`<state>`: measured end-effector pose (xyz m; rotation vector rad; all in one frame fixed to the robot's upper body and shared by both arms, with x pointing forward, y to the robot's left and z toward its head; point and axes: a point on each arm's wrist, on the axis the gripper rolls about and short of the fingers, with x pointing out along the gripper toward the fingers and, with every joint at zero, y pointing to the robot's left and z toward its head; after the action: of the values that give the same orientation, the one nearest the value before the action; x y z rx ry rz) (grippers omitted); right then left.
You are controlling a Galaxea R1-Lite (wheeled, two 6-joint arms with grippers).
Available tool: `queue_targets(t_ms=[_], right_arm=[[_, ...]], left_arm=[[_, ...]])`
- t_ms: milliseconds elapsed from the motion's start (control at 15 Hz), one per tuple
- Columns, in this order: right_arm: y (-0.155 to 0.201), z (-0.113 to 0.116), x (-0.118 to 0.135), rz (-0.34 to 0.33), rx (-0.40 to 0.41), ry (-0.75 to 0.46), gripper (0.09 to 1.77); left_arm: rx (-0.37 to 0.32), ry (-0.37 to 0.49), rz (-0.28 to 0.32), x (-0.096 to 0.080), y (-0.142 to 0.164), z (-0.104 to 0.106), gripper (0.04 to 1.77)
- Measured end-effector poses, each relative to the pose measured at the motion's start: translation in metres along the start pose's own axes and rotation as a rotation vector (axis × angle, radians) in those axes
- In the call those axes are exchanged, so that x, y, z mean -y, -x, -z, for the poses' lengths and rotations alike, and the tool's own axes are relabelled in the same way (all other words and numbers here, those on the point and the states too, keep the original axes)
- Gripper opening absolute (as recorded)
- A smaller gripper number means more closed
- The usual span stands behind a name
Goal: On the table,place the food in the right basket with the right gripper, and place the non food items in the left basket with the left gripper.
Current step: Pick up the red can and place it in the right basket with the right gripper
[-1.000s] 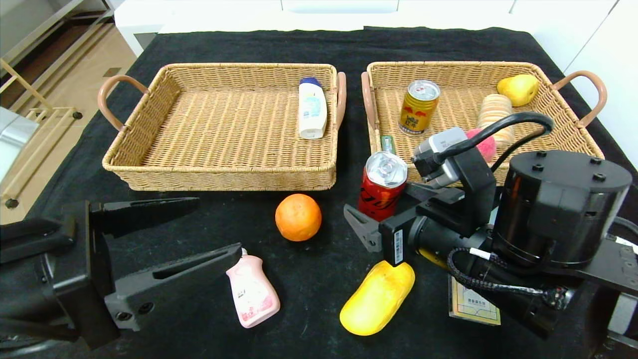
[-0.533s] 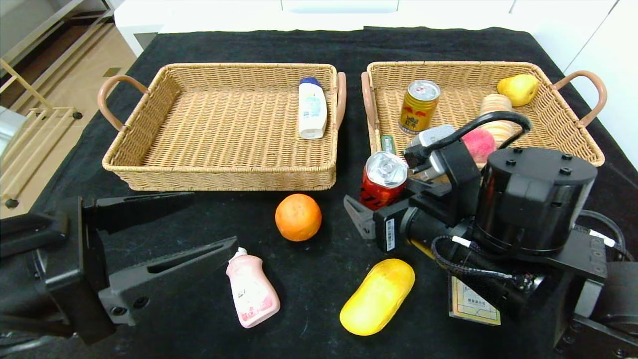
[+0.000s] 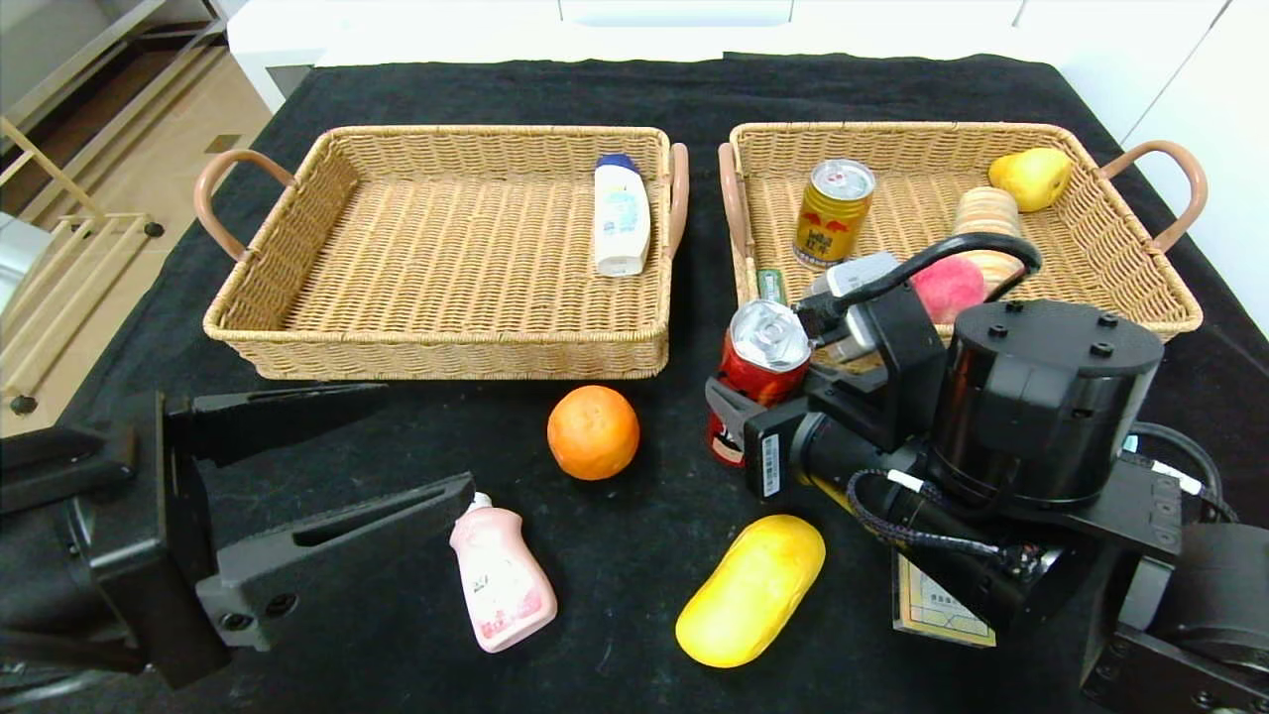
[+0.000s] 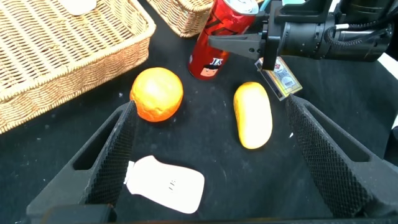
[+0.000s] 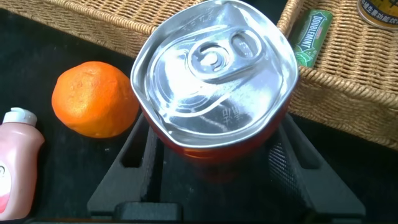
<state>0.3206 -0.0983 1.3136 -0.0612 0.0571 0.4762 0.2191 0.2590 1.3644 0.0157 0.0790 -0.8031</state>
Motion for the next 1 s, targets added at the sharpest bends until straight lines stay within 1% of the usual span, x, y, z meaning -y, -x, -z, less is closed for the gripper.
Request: queue_targets(t_ms=[733,867,1000], right_arm=[[0.005,-0.001,0.001,-0.008,-0.01,0.007,0.99],[0.012,-0.004,0.004,-0.008,-0.025,0.014,0.99],[0.021,-0.014,0.008,-0.007,-0.021,0.012,0.99]], left_arm=[[-0.009,0.004,-0.001,-0.001,-0.002,0.002,1.72],[-0.011,0.004,-0.001,-0.001,-0.002,0.002,1.72],[-0.016,0.004,-0.001,-0.001,-0.003,0.003,1.72]])
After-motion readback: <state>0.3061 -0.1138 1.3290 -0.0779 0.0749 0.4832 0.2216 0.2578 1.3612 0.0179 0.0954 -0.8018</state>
